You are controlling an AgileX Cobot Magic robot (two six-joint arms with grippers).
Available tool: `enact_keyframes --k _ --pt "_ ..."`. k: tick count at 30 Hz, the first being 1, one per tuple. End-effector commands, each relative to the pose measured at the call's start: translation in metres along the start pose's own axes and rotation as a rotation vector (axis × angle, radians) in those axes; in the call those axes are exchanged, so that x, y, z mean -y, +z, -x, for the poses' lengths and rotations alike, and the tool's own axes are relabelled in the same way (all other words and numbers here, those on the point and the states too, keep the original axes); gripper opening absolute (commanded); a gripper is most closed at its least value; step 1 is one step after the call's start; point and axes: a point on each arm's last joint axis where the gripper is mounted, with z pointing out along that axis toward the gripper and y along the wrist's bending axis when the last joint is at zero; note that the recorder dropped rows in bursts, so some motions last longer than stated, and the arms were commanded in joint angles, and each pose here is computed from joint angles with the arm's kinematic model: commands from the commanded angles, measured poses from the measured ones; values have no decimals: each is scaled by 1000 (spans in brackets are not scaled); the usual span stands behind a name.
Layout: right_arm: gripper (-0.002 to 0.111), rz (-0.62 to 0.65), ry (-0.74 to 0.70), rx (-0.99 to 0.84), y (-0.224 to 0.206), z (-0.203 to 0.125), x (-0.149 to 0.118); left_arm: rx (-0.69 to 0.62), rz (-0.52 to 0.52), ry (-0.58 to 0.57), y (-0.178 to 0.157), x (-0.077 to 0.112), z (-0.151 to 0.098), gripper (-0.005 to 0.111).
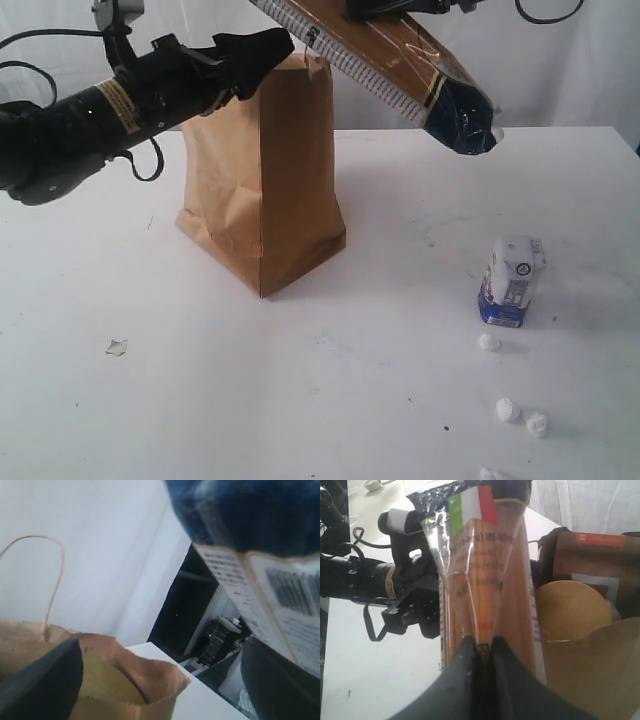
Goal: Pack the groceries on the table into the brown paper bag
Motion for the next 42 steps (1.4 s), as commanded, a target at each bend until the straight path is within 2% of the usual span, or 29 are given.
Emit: enact_keyframes --k 1,7,16,24,32,38,42 --pt "0 23 -1 81 -7 15 -10 78 0 9 4 7 8 86" --pt "0 25 6 78 -7 14 -10 112 61 3 -1 0 5 86" --pt "0 24 20 74 -7 14 -10 100 199 -104 -25 -12 -24 77" --pt "0 2 8 34 -7 10 -8 117 188 -120 -23 -10 -18 77" --pt "0 2 8 34 -7 10 -8 172 193 -304 -22 -12 -13 77" --pt "0 2 11 34 -7 10 -8 383 206 -496 -14 -18 19 77" --pt "0 2 16 34 -7 10 -8 482 153 -632 -10 -14 41 77"
